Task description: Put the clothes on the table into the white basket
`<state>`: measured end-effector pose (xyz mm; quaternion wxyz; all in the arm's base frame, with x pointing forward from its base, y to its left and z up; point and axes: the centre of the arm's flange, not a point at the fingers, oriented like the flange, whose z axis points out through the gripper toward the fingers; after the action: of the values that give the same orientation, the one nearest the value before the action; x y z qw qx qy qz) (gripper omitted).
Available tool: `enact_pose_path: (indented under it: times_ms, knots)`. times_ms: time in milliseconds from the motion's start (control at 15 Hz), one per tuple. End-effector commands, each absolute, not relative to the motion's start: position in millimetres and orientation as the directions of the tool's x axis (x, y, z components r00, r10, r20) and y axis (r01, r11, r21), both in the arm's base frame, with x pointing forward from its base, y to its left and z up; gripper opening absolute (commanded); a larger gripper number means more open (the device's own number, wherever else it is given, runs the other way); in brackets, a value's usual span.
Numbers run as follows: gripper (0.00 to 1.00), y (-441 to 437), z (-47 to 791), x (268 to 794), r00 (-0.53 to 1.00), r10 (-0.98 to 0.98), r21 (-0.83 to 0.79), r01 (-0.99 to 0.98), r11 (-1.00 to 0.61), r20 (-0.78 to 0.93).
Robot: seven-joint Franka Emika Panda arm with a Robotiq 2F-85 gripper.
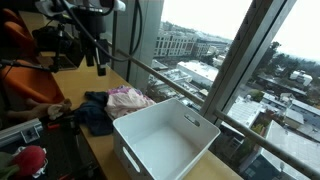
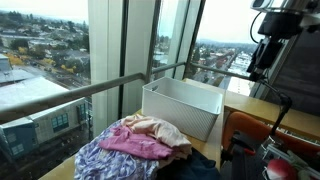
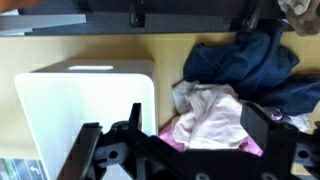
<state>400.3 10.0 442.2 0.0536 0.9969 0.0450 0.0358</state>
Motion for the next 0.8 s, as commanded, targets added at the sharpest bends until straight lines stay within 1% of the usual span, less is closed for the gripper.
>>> enact_pose_path:
  times_ms: [0, 133, 333, 533, 733]
  knots:
    - [1.00, 24.5, 441.9, 489.9, 0.972, 0.198, 0.100, 0.186, -0.977, 0.127]
    - [1.00, 41.1, 433.8, 526.6, 0.957, 0.240, 0.092, 0.227, -0.969, 0.165]
    - [1.00, 87.9, 404.3, 570.2, 0.931, 0.313, 0.090, 0.301, -0.949, 0.185]
    - [1.00, 143.2, 356.8, 599.7, 0.906, 0.389, 0.084, 0.380, -0.921, 0.170]
    - [1.00, 172.4, 305.8, 618.2, 0.882, 0.448, 0.069, 0.442, -0.894, 0.145]
